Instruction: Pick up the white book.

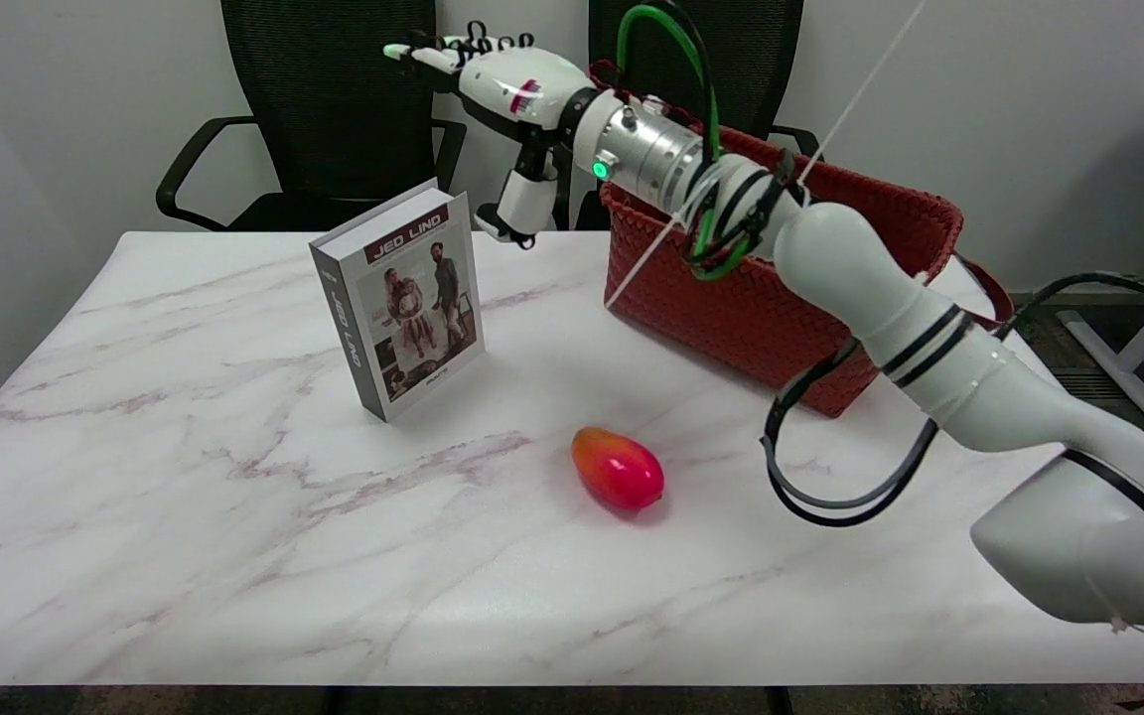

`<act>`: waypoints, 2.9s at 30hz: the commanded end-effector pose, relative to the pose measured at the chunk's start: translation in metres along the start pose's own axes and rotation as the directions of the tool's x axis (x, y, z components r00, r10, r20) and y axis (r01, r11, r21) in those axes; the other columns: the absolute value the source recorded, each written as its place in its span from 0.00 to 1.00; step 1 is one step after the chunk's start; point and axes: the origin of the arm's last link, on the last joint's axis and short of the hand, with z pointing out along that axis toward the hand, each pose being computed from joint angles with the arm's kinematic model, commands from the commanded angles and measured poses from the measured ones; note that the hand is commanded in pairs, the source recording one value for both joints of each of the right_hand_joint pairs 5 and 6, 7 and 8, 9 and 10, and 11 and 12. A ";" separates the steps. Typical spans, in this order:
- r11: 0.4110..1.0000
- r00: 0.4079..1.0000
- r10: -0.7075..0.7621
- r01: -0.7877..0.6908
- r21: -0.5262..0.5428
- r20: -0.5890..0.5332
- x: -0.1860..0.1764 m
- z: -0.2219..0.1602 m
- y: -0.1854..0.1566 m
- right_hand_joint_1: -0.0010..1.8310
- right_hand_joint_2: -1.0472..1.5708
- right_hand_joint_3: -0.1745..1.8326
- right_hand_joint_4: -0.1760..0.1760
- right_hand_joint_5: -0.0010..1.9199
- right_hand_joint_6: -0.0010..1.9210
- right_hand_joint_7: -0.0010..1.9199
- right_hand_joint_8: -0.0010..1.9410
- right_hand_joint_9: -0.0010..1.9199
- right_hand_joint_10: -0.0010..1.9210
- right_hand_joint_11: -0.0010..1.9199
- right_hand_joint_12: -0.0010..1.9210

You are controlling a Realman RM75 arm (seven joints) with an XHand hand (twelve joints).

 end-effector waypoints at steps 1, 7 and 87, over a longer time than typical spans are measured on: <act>0.998 0.996 -0.048 0.044 0.053 0.071 0.000 0.064 -0.019 0.70 0.41 0.75 0.50 0.04 0.04 0.09 0.09 0.14 0.14 0.01 0.01; 0.997 0.991 -0.048 0.041 0.061 0.128 -0.013 0.072 -0.021 0.70 0.37 0.72 0.50 0.03 0.03 0.06 0.06 0.10 0.10 0.00 0.00; 0.989 0.866 -0.026 -0.051 0.140 0.499 -0.033 0.117 -0.032 0.78 0.44 0.83 0.50 0.03 0.03 0.01 0.01 0.11 0.11 0.00 0.00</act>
